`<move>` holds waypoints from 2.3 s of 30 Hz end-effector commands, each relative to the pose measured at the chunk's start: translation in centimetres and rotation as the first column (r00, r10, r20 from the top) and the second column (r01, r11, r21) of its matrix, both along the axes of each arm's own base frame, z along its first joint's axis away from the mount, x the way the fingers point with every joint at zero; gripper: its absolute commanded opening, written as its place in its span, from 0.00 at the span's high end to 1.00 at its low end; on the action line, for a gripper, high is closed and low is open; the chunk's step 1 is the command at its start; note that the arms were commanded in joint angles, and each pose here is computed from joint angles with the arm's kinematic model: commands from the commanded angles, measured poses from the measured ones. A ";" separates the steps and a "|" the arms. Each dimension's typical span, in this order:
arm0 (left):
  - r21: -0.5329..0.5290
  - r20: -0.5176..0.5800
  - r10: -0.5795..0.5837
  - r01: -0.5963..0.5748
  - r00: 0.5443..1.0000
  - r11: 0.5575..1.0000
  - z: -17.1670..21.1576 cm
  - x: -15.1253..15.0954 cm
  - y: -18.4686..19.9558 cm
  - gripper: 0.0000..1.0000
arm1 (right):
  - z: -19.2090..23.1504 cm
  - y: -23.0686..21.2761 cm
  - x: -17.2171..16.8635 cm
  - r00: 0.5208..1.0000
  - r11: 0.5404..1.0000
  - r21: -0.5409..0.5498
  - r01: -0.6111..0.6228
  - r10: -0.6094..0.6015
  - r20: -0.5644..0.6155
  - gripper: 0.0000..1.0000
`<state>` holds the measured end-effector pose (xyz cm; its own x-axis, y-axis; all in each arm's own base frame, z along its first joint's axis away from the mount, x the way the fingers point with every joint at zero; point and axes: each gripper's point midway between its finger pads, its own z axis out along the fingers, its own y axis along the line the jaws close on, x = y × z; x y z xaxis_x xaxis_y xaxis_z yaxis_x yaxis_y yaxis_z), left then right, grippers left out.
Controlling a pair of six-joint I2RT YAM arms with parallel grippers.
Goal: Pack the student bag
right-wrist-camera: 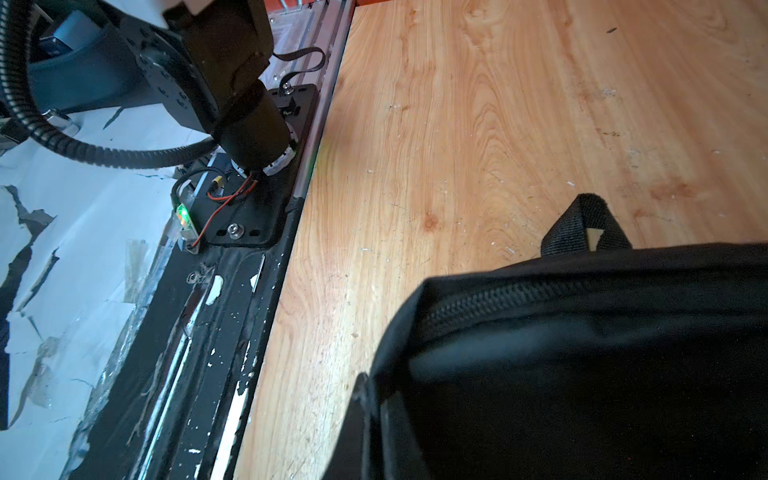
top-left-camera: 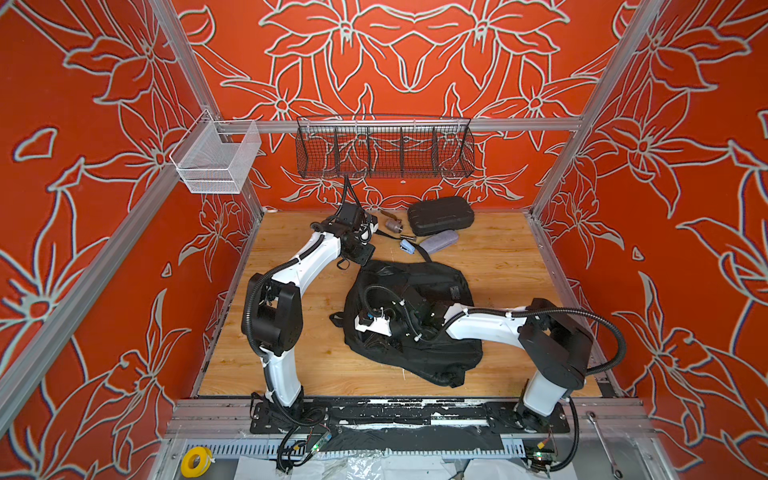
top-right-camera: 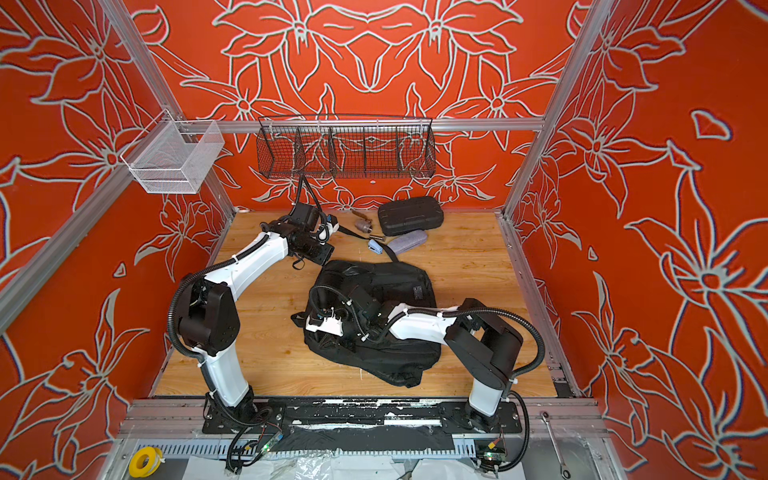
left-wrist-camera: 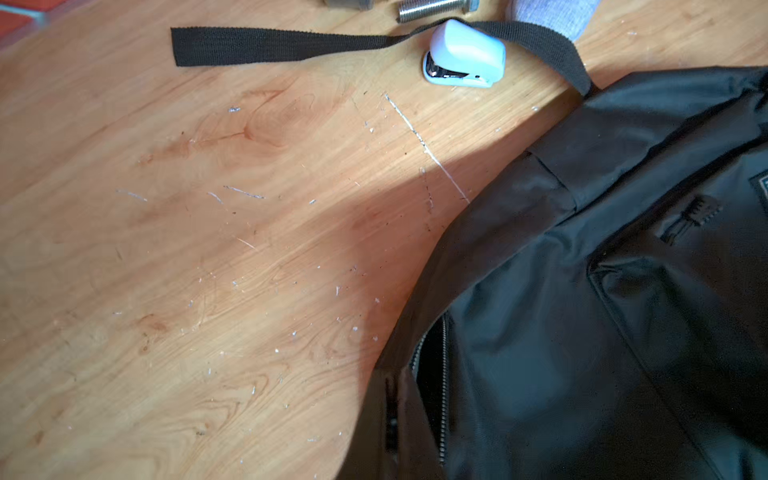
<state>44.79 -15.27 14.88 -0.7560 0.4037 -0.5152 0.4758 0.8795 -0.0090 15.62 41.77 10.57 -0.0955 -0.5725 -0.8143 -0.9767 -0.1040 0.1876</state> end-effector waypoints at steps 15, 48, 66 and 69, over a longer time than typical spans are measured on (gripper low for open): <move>-0.265 0.139 0.161 -0.120 0.977 0.957 10.6 -1.3 1.6 0.23 | 8.1 -0.4 6.1 0.945 0.918 0.282 0.278 -0.314 0.092 0.44; -0.248 -0.263 0.283 -0.348 0.922 0.904 -0.8 -8.9 3.0 0.46 | 1.3 -2.1 24.6 0.869 0.879 0.036 0.476 -0.476 0.132 0.72; -0.232 -0.318 0.217 -0.298 0.923 0.926 -2.1 -8.1 2.1 0.98 | -0.7 -0.8 26.6 0.866 0.876 0.020 0.481 -0.479 0.142 0.59; -0.246 -0.310 0.207 -0.288 0.928 0.925 -1.5 -7.9 1.9 1.00 | -0.6 0.0 26.0 0.893 0.904 0.032 0.427 -0.427 0.142 0.59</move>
